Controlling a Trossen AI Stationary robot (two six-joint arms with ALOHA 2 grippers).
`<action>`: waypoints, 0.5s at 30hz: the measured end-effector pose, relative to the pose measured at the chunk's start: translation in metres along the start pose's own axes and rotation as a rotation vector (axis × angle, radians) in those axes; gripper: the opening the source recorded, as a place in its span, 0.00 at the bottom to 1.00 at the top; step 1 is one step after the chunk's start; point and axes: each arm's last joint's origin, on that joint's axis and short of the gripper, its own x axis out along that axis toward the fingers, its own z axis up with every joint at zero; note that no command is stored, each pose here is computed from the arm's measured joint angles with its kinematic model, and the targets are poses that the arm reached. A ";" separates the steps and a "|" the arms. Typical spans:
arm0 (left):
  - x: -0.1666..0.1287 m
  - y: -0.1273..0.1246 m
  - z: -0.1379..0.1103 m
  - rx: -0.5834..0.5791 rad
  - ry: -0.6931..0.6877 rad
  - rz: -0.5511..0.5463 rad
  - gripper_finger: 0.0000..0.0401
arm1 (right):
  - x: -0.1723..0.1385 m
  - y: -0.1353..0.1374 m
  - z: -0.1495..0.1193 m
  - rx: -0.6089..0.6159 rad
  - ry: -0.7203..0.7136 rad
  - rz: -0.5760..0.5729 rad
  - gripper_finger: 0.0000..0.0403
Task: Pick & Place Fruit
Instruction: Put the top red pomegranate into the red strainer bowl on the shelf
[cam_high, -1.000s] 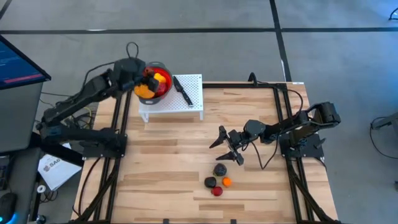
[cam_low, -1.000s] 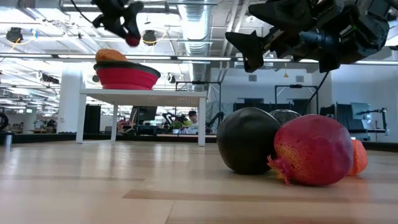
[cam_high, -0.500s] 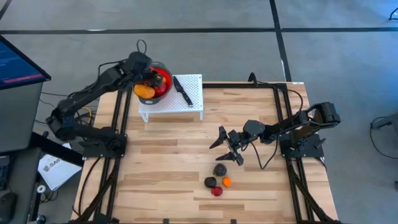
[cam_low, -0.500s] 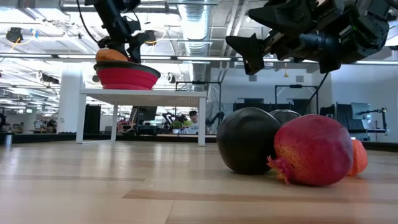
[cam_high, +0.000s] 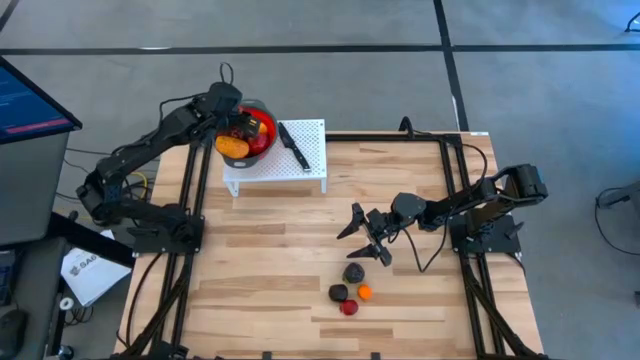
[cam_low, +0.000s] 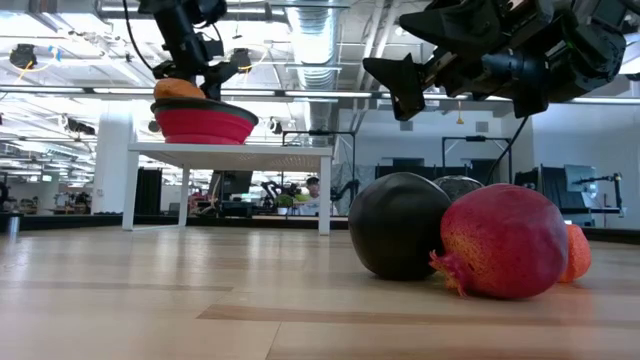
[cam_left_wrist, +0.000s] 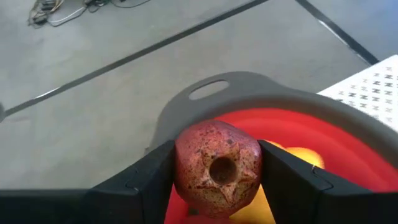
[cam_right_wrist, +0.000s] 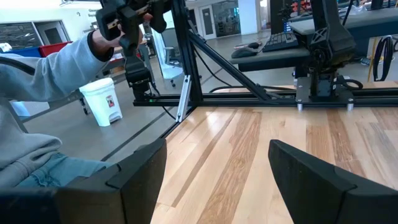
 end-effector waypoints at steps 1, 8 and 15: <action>0.001 0.001 0.000 -0.002 0.004 0.005 0.52 | 0.000 0.000 0.000 0.003 0.000 0.000 0.69; 0.004 0.004 -0.002 -0.011 0.025 0.010 0.52 | 0.000 0.000 0.000 0.007 0.000 0.000 0.69; 0.006 0.009 -0.003 -0.032 0.047 0.020 0.53 | 0.000 0.000 0.000 0.007 -0.001 0.000 0.69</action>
